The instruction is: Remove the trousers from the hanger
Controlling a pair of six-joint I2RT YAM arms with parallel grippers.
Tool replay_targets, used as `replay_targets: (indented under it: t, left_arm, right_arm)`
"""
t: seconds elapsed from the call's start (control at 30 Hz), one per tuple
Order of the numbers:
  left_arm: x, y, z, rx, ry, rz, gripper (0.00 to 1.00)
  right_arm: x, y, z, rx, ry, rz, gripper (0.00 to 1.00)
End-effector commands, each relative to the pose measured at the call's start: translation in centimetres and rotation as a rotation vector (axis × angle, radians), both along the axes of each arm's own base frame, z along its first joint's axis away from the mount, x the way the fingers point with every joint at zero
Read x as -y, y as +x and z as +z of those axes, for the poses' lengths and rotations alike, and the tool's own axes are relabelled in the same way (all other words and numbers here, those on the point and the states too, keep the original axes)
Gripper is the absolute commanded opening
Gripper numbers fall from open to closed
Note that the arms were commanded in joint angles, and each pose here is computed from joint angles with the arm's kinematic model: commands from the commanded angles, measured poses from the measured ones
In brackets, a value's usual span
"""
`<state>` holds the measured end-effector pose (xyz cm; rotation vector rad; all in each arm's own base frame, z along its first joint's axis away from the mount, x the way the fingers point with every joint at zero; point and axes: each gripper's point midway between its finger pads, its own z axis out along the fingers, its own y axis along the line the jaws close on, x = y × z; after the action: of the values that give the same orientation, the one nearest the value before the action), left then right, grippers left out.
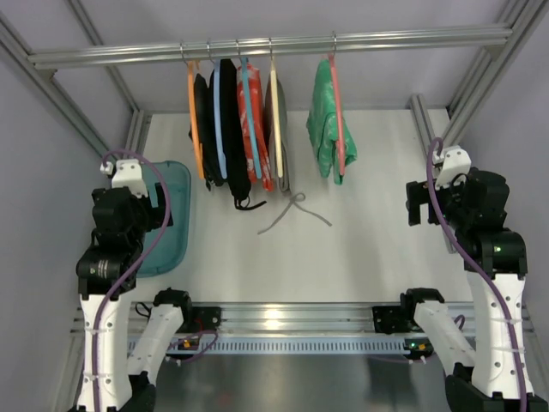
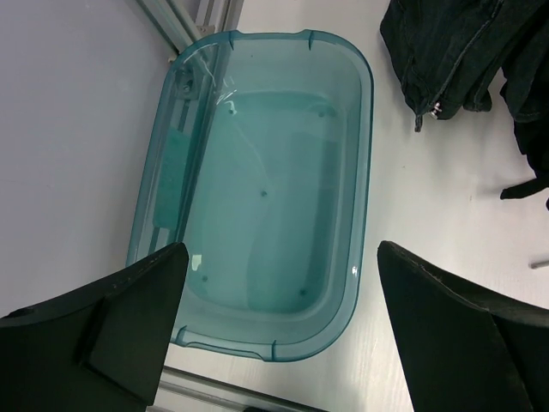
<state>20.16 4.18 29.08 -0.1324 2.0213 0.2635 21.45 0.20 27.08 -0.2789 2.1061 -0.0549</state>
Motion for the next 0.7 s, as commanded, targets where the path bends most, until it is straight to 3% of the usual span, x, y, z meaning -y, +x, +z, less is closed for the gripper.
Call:
replay_targets:
  t: [0.0, 0.13, 0.2, 0.33, 0.67]
  left_arm:
    - [0.0, 0.7, 2.6, 0.056, -0.010, 0.003, 0.98]
    - [2.5, 1.9, 6.9, 0.124, -0.051, -0.141, 0.98]
    - [5.3, 2.5, 10.4, 0.176, -0.101, -0.291, 0.98]
    - [7.8, 4.1, 14.8, 0.191, -0.196, -0.395, 0.98]
    - [13.9, 8.1, 16.3, 0.113, -0.446, -0.671, 0.98]
  right_arm:
    - [-0.3, 0.2, 1.3, 0.027, 0.022, 0.005, 0.99]
    - [-0.5, 0.3, 0.8, 0.001, 0.020, 0.026, 0.99]
    - [-0.5, 0.3, 0.8, -0.010, 0.012, 0.031, 0.99]
    - [-0.6, 0.2, 0.7, -0.030, 0.008, 0.049, 0.99]
    - [-1.2, 0.9, 0.9, -0.055, 0.034, 0.071, 0.99]
